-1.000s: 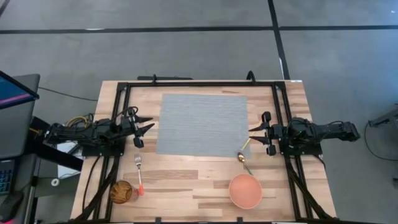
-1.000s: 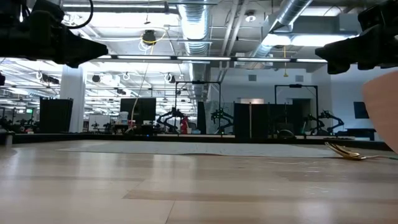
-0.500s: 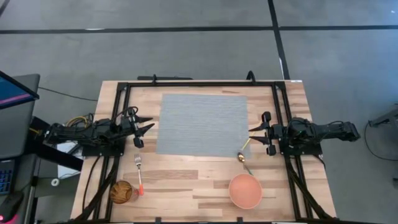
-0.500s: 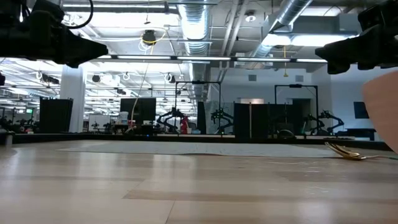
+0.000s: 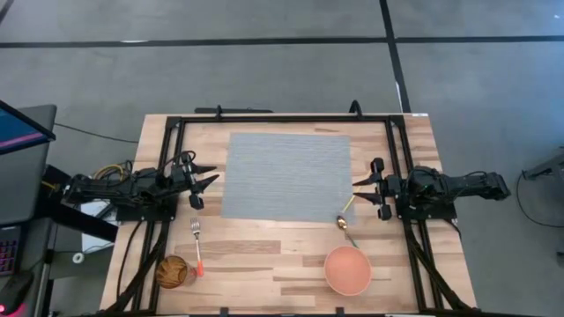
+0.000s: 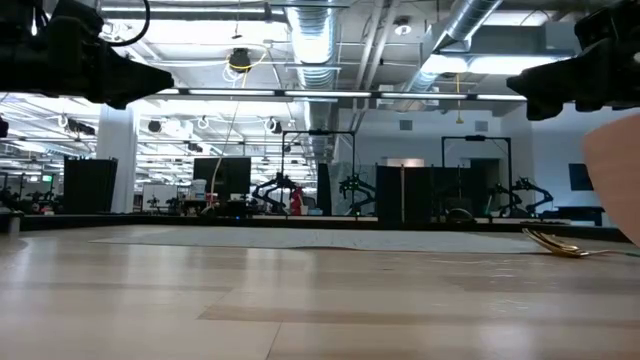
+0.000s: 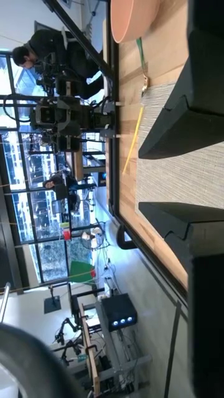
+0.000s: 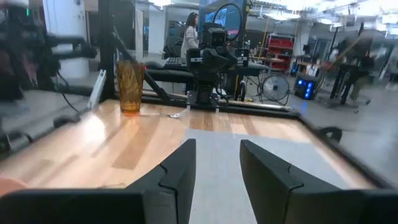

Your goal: Pick & Place Utensil

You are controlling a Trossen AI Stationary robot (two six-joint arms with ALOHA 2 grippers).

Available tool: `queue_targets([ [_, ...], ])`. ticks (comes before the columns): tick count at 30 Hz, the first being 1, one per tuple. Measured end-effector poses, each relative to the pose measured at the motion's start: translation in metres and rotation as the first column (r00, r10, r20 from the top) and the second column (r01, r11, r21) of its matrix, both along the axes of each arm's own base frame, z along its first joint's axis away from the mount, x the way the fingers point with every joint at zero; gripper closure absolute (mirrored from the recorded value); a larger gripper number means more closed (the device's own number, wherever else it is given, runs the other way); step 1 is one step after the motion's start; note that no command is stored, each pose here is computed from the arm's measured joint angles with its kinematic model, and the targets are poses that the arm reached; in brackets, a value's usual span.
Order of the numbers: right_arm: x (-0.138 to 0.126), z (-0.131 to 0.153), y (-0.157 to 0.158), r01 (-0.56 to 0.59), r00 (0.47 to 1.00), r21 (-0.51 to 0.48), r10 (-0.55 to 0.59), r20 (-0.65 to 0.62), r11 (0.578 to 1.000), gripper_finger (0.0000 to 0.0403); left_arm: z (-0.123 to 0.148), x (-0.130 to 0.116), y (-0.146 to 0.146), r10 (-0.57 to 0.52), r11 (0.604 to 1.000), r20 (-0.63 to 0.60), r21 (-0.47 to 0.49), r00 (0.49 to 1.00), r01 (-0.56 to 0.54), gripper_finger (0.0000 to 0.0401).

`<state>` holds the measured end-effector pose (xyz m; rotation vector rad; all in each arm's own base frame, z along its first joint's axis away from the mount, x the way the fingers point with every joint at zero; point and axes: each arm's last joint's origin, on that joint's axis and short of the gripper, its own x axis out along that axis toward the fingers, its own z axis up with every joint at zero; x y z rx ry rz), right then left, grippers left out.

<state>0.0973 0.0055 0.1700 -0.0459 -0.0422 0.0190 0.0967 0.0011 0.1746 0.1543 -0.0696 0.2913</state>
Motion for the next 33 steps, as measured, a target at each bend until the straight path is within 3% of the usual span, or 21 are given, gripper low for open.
queue_targets([
  [4,-0.001,0.008,0.001,-0.037,0.997,0.275,0.017,0.075,0.961,0.0284,0.000,0.000,0.000,-0.005,0.999,0.013,-0.044,1.000,0.005,0.0278],
  [7,-0.001,0.012,0.000,-0.054,0.993,0.314,0.019,0.115,0.948,0.0284,0.001,0.000,0.000,-0.011,0.991,0.047,-0.131,0.999,0.017,0.0278],
  [14,-0.001,0.012,-0.001,0.001,0.992,0.189,-0.024,0.120,0.982,0.0284,0.003,0.000,0.000,-0.010,0.992,0.072,-0.127,0.997,0.019,0.0278],
  [18,-0.002,0.013,-0.003,0.106,0.985,0.085,-0.117,0.129,0.991,0.0284,0.005,-0.001,0.000,-0.006,0.988,0.093,-0.154,0.996,0.020,0.0278],
  [22,-0.005,0.026,-0.007,0.203,0.941,0.083,-0.218,0.260,0.976,0.0284,0.012,-0.002,0.000,-0.014,0.982,0.176,-0.184,0.984,0.047,0.0284],
  [24,-0.008,0.034,-0.006,0.146,0.925,0.084,-0.166,0.343,0.986,0.0284,0.018,-0.003,-0.002,-0.077,0.978,0.244,-0.171,0.967,0.121,0.0289],
  [27,-0.011,0.044,-0.002,0.009,0.893,0.009,-0.012,0.450,1.000,0.0284,0.031,-0.006,-0.005,-0.193,0.962,0.318,-0.125,0.928,0.243,0.0298],
  [30,-0.013,0.058,0.001,-0.046,0.839,-0.025,0.052,0.542,0.999,0.0284,0.052,-0.008,-0.005,-0.196,0.964,0.341,-0.107,0.919,0.245,0.0308],
  [33,-0.007,0.079,0.006,-0.082,0.836,-0.095,0.120,0.536,0.992,0.0284,0.070,-0.001,-0.005,-0.194,0.975,0.289,-0.047,0.937,0.217,0.0319],
])
